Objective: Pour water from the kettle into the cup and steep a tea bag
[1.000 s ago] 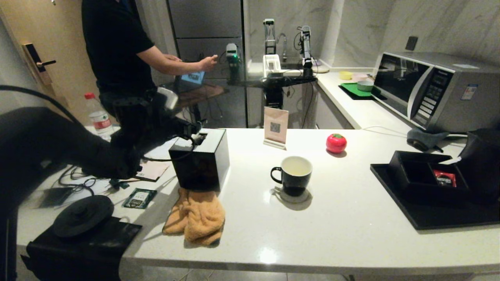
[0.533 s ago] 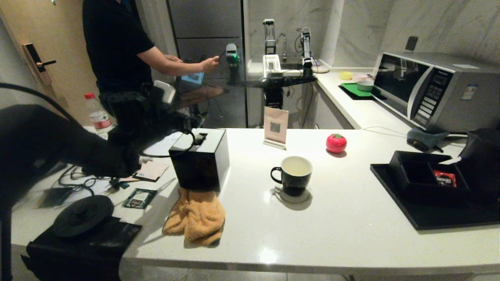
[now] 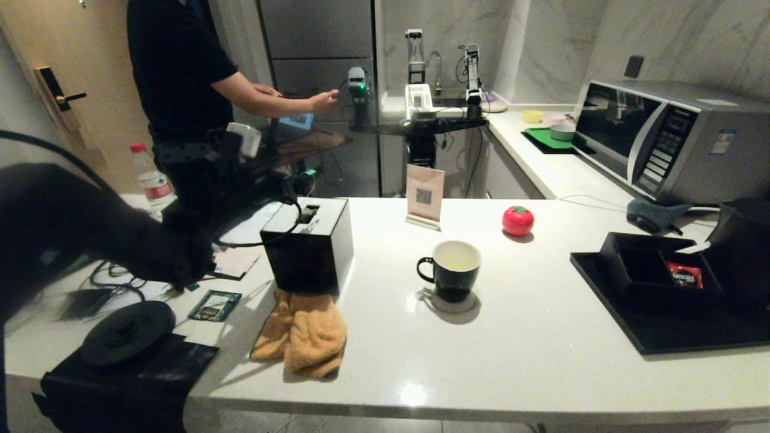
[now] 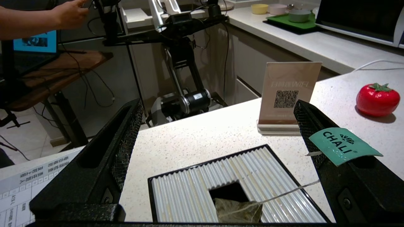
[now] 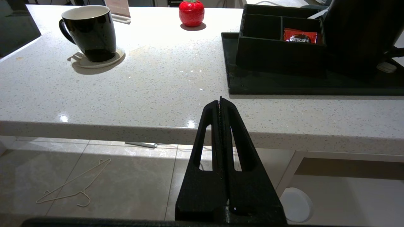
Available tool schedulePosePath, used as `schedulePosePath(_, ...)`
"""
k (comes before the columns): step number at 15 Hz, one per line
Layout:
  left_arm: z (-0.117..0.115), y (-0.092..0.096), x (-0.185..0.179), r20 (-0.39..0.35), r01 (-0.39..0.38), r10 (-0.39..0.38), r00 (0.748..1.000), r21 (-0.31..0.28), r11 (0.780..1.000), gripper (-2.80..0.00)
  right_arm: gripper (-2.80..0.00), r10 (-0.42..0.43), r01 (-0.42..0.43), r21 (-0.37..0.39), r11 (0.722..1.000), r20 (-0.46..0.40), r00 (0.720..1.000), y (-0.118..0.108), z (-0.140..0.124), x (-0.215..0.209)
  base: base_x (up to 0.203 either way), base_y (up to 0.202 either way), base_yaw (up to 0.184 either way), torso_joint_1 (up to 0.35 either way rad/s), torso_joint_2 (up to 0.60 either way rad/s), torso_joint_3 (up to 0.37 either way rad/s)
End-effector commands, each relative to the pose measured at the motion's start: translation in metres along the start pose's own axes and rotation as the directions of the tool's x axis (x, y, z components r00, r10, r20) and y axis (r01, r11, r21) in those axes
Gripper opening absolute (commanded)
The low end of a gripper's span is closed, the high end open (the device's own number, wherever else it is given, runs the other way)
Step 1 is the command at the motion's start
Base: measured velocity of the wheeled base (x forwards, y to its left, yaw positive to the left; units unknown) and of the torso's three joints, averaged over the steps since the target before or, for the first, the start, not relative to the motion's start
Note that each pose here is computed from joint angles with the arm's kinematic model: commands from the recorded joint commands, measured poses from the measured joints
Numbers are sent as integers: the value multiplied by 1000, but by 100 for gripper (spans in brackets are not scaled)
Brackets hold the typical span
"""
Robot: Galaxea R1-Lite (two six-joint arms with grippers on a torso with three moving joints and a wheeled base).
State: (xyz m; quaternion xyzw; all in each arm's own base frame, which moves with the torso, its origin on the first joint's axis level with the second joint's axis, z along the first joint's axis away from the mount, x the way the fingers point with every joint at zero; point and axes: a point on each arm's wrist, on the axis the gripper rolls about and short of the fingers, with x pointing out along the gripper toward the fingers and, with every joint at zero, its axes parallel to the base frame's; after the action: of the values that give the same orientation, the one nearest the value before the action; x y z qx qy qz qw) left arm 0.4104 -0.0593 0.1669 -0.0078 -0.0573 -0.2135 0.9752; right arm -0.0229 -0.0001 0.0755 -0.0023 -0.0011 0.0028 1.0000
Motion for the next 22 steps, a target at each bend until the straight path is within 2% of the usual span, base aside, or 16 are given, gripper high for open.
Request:
schedulePosePath(1, 1, 1, -3, -1, -1, 1, 1000, 18, 1000, 0, -280, 1, -1, 0, 1000, -1, 1000, 0, 0, 0, 0, 0, 0, 0, 0, 0)
schedulePosePath(2, -1, 4, -4, -14, -6, 7, 1000, 38, 999, 0, -280, 1, -1, 0, 1000, -1, 1000, 0, 0, 0, 0, 0, 0, 0, 0, 0)
schedulePosePath(6, -6, 6, -10, -39, -12, 14, 999, 37, 999, 0, -280, 0, 0, 0, 1000, -2, 1000, 0, 0, 0, 0, 0, 0, 0, 0, 0)
schedulePosePath(8, -5, 6, -9, -32, -13, 14, 999, 17, 1000, 0, -280, 1, -1, 0, 1000, -1, 1000, 0, 0, 0, 0, 0, 0, 0, 0, 0)
schedulePosePath(10, -3, 6, -9, -14, -16, 16, 1000, -30, 999, 0, -280, 0, 0, 1, 1000, -1, 1000, 0, 0, 0, 0, 0, 0, 0, 0, 0)
schedulePosePath(12, -4, 14, -12, -15, -35, 35, 999, -21, 999, 0, -280, 1, -1, 0, 1000, -1, 1000, 0, 0, 0, 0, 0, 0, 0, 0, 0)
schedulePosePath(15, -7, 23, -16, -51, -41, 43, 998, 43, 998, 0, -280, 0, 0, 0, 1000, -1, 1000, 0, 0, 0, 0, 0, 0, 0, 0, 0)
schedulePosePath(18, -8, 37, -23, -102, 8, 2, 995, 101, 995, 0, -280, 0, 0, 0, 1000, -1, 1000, 0, 0, 0, 0, 0, 0, 0, 0, 0)
schedulePosePath(22, -7, 42, -26, -125, 64, -44, 991, 163, 985, 0, -280, 1, -1, 0, 1000, -2, 1000, 0, 0, 0, 0, 0, 0, 0, 0, 0)
